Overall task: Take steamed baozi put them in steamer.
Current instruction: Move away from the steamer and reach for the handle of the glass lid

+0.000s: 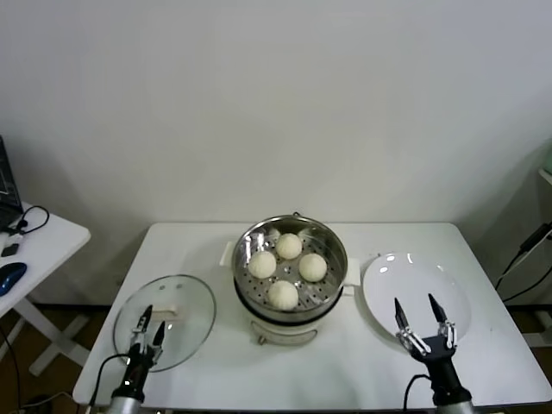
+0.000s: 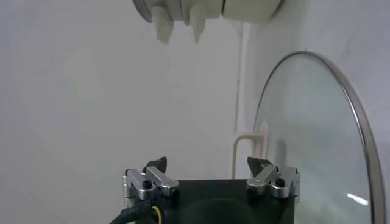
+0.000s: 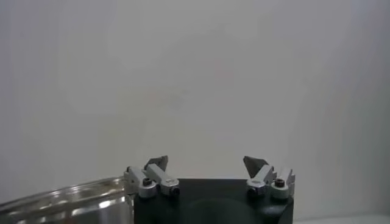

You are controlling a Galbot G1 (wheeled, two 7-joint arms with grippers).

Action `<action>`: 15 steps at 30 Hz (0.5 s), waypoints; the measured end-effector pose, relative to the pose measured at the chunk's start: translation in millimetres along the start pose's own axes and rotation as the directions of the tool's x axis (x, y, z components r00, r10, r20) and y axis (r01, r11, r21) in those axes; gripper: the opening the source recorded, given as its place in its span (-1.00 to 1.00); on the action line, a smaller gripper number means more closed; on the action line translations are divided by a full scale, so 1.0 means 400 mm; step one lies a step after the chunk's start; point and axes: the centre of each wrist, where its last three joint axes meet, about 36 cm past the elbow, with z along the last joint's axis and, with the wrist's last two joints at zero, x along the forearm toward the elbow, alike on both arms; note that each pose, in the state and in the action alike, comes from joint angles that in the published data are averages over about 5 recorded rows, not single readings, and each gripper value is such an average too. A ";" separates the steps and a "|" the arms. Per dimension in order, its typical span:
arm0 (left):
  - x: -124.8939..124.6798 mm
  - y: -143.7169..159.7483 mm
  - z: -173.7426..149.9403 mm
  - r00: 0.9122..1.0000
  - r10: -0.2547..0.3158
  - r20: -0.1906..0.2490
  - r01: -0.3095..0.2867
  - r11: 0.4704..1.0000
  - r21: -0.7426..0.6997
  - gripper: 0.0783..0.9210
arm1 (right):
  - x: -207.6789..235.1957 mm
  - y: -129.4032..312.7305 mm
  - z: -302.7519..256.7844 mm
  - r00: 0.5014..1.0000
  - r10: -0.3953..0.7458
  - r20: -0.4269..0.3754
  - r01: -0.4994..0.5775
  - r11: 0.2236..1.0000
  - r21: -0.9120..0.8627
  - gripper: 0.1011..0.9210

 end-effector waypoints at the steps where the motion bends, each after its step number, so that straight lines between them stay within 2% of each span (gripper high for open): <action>1: -0.004 0.001 0.001 1.000 0.000 0.001 0.000 1.000 -0.004 0.77 | 0.010 0.006 0.009 1.000 0.001 0.002 -0.001 1.000 -0.006 0.76; 15: -0.059 -0.006 0.001 1.000 0.022 -0.003 -0.022 0.999 -0.044 0.77 | 0.105 0.093 0.082 0.999 -0.011 0.035 0.013 0.997 -0.072 0.76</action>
